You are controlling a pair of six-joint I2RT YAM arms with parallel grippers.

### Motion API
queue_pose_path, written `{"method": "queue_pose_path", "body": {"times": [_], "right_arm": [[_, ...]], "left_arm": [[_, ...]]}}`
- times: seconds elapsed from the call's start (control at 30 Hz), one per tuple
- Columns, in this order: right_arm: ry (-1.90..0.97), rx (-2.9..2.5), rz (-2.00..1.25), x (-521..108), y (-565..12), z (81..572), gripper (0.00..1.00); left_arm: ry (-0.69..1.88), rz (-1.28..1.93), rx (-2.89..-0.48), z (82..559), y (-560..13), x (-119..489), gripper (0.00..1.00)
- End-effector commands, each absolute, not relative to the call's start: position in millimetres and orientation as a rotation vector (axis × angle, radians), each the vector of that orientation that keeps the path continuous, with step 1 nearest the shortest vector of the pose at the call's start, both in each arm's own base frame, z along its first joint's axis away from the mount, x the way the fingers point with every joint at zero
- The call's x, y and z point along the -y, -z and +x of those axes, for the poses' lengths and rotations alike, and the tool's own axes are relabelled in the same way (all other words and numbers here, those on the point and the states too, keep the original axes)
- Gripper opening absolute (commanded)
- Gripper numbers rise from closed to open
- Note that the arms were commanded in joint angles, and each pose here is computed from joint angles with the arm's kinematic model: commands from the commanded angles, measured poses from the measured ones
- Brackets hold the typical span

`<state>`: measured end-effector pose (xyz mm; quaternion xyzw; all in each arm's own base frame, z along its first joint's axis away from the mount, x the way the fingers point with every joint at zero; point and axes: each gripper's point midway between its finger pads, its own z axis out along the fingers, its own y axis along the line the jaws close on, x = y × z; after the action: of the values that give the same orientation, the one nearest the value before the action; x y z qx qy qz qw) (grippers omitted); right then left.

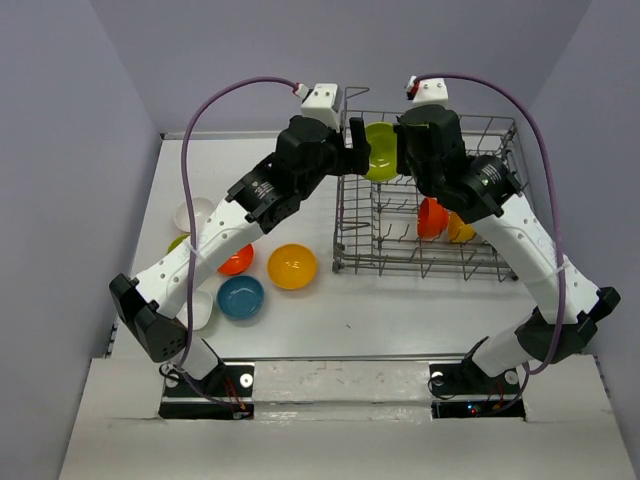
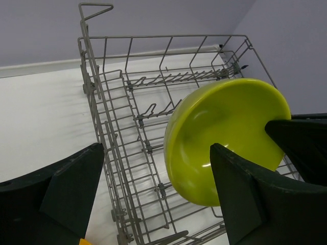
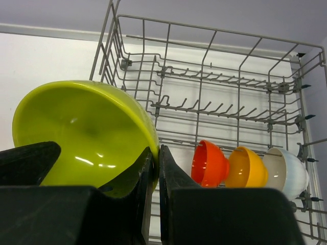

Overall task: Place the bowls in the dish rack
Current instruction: Pass from the right arm to the left

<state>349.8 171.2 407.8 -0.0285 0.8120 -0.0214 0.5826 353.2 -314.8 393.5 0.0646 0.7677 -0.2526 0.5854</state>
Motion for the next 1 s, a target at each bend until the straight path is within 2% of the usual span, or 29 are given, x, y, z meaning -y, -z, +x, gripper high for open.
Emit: {"method": "queue_pose_path", "body": {"times": [0.0,0.07,0.17,0.2,0.27,0.3,0.33,0.37,0.47,0.73,0.97], "right_arm": [[-0.034,-1.844,-0.031,-171,-429,345,0.01],[-0.045,-1.847,-0.033,-173,-428,345,0.01],[-0.066,-1.84,-0.038,-176,-431,344,0.01],[-0.071,-1.837,-0.036,-176,-432,344,0.01],[-0.078,-1.834,-0.039,-178,-434,345,0.01],[-0.085,-1.832,-0.043,-179,-435,345,0.01],[-0.097,-1.831,-0.045,-180,-436,344,0.01],[-0.102,-1.832,-0.048,-181,-436,344,0.01],[-0.113,-1.834,-0.053,-183,-435,344,0.01],[-0.124,-1.825,-0.049,-182,-430,342,0.01],[-0.14,-1.83,-0.017,-181,-416,340,0.16]], "left_arm": [[0.63,0.099,-1.694,358,-430,320,0.92],[0.619,0.107,-1.71,361,-423,325,0.89],[0.602,0.108,-1.727,365,-417,329,0.78],[0.596,0.105,-1.731,365,-416,329,0.72],[0.594,0.105,-1.73,365,-415,331,0.64],[0.592,0.104,-1.733,365,-414,331,0.53],[0.591,0.105,-1.73,366,-415,332,0.47],[0.592,0.106,-1.73,366,-415,332,0.33],[0.592,0.103,-1.727,366,-417,332,0.0],[0.616,0.107,-1.719,360,-425,335,0.0],[0.634,0.063,-1.713,356,-437,331,0.0]]}}
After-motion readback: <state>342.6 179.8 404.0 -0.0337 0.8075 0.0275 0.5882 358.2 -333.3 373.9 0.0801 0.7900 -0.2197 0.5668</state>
